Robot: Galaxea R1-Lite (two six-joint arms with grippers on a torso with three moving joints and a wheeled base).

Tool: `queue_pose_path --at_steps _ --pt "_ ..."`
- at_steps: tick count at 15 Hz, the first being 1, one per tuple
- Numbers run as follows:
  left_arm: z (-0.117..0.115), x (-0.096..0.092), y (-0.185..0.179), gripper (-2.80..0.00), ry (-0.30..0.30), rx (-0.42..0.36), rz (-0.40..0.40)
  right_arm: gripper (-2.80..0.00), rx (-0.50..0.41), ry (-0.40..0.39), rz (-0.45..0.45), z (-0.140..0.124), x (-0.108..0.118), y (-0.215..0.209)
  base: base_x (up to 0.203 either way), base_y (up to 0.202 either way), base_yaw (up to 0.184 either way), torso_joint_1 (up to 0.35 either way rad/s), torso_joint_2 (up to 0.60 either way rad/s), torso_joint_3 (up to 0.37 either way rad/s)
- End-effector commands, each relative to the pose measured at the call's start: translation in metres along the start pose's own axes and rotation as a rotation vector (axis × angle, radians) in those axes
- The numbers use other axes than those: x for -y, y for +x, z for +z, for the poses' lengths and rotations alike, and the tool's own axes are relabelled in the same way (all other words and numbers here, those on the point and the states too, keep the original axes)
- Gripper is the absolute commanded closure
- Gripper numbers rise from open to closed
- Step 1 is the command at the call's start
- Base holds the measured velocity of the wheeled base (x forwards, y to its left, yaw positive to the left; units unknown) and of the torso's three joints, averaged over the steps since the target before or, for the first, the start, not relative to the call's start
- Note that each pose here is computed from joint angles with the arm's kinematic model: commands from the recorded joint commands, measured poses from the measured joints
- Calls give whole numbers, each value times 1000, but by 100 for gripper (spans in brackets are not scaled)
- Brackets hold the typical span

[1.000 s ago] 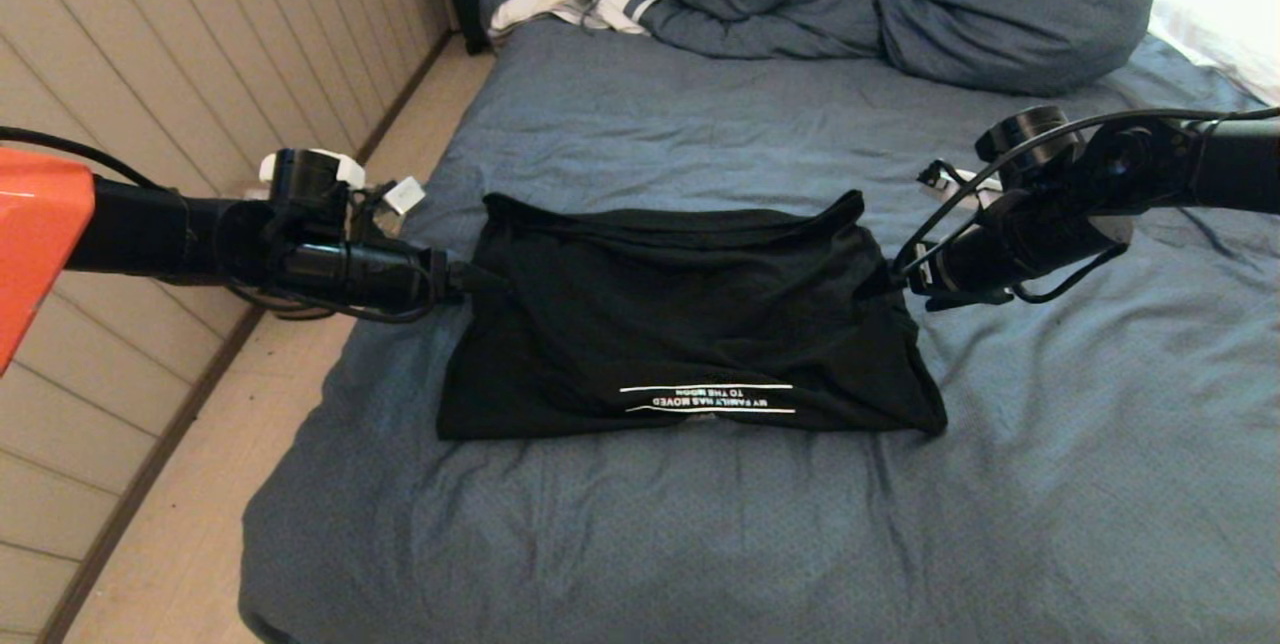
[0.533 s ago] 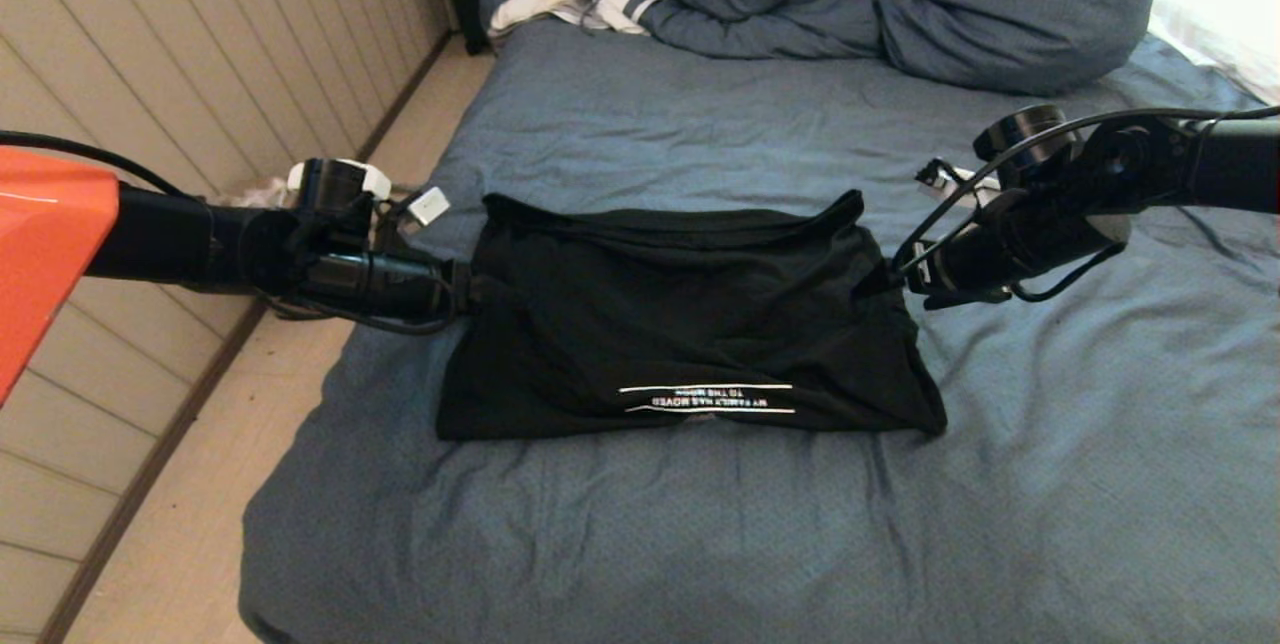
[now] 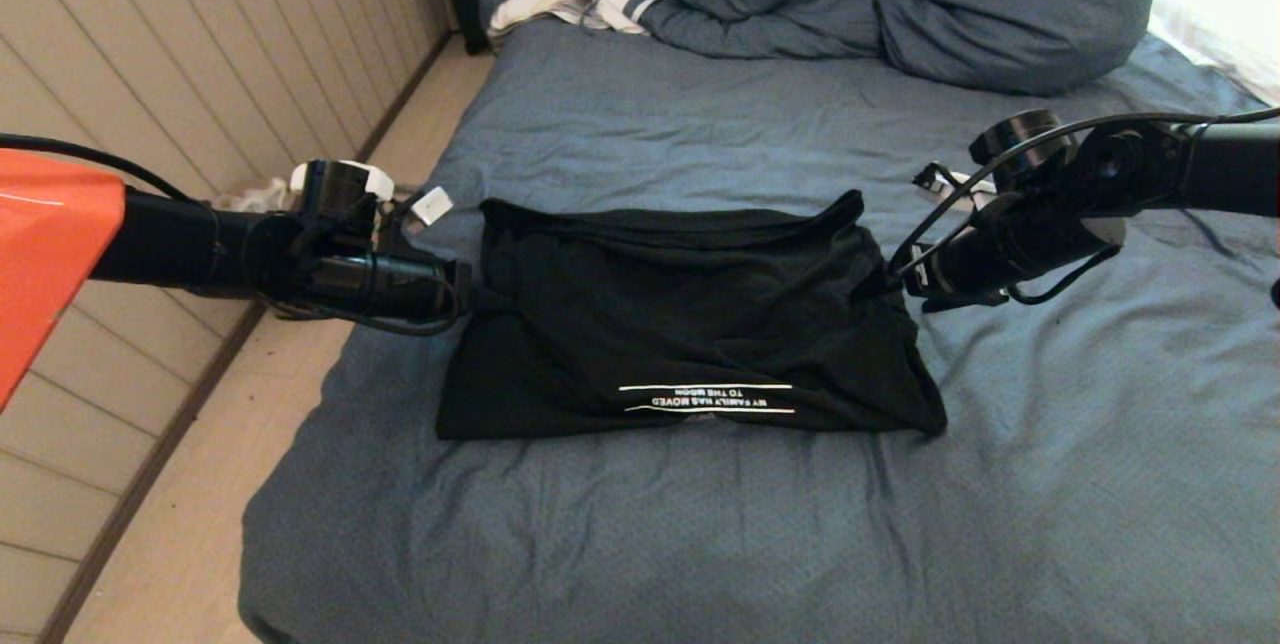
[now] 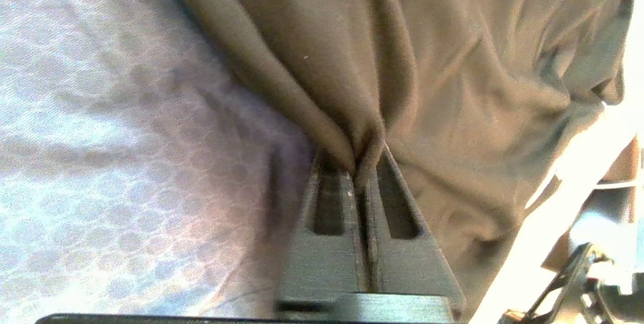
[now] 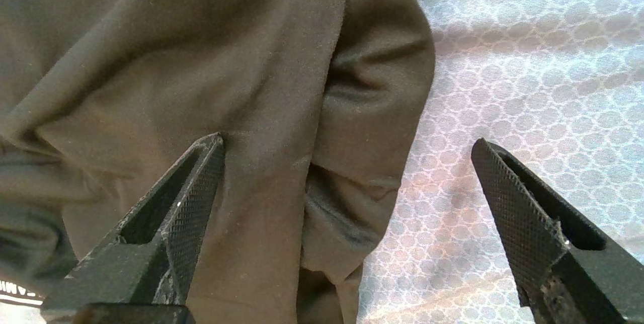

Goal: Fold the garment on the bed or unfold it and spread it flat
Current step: Fold the black T-shirt

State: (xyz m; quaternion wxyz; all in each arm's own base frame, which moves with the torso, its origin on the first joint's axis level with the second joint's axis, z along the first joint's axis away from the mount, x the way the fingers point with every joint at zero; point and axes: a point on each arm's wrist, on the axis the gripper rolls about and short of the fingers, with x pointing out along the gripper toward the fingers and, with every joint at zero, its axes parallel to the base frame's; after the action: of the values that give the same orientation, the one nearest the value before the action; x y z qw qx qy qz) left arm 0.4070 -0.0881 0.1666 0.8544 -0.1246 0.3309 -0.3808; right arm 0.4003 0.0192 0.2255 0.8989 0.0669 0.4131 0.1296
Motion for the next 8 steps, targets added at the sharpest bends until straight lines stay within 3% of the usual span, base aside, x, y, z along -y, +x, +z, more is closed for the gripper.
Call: queue_pose_path --at_steps 1,8 --pt "1 1 0 0 1 1 -4 -280 -11 3 2 -1 0 3 0 0 0 0 0 0" --pt "0 0 1 0 0 -2 -3 -280 -55 -4 15 -7 -5 18 0 0 0 0 0 0"
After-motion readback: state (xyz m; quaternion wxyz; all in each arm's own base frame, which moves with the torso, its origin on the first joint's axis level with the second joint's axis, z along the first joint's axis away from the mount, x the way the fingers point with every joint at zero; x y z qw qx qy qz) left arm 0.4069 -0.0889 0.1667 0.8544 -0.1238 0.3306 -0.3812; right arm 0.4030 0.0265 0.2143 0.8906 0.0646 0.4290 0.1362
